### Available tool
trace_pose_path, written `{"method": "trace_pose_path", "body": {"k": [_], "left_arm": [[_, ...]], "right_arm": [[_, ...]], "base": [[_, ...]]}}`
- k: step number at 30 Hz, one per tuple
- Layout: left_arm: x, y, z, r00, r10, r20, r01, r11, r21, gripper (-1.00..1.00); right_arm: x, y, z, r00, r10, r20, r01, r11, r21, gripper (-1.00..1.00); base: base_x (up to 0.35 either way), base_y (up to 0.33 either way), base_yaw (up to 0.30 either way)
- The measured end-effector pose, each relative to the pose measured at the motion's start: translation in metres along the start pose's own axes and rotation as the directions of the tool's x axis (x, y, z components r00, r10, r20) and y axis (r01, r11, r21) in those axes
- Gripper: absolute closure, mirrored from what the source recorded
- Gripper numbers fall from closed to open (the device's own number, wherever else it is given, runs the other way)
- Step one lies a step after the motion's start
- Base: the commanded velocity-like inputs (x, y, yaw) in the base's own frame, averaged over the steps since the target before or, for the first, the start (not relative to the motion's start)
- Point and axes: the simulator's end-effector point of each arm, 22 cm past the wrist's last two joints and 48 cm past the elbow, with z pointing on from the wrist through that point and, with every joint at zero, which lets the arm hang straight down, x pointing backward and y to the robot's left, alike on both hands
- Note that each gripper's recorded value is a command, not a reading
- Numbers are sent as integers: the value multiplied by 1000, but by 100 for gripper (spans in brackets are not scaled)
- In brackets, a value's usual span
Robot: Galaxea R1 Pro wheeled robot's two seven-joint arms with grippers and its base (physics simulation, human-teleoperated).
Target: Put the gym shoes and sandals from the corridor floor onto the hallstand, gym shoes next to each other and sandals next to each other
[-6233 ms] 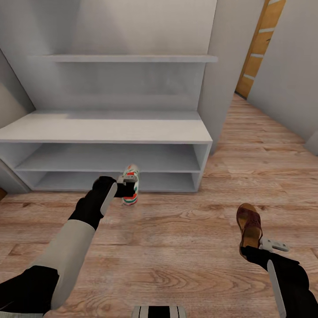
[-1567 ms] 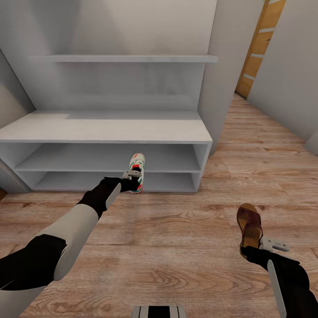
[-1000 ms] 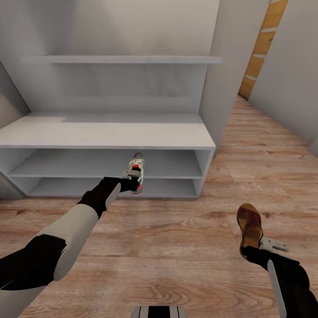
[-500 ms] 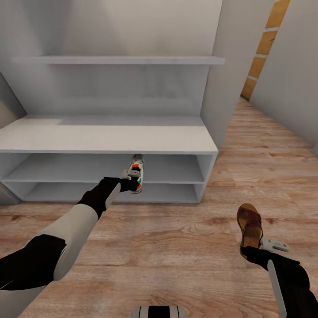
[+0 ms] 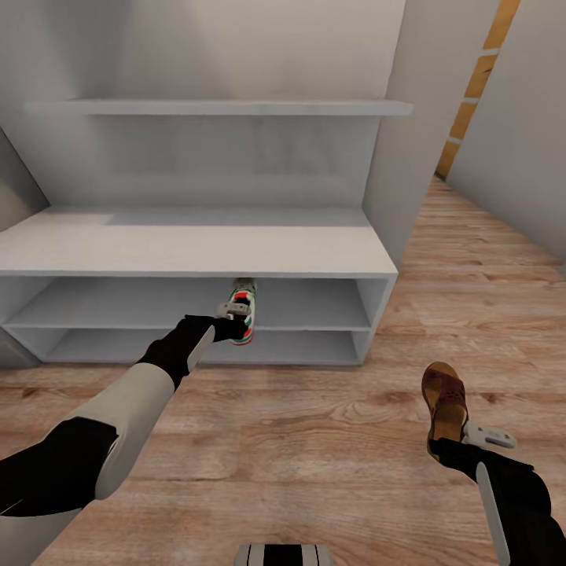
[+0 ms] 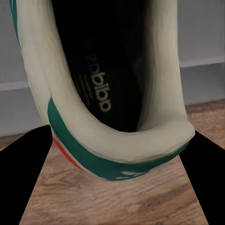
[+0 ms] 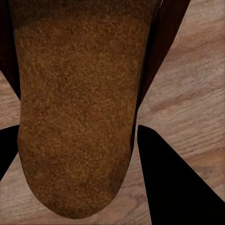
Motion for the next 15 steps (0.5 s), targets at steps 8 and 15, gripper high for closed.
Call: {"method": "trace_pose_path", "body": {"k": [8, 15], "left_arm": [[0, 0, 0, 1000, 0, 1, 0, 1000, 0, 100], [-1, 0, 0, 1000, 0, 2, 0, 1000, 1, 100]], "right_arm": [[0, 0, 0, 1000, 0, 0, 0, 1000, 0, 100], [0, 0, 0, 1000, 0, 0, 0, 1000, 1, 100]], "base": [[200, 26, 0], [88, 10, 0]]}}
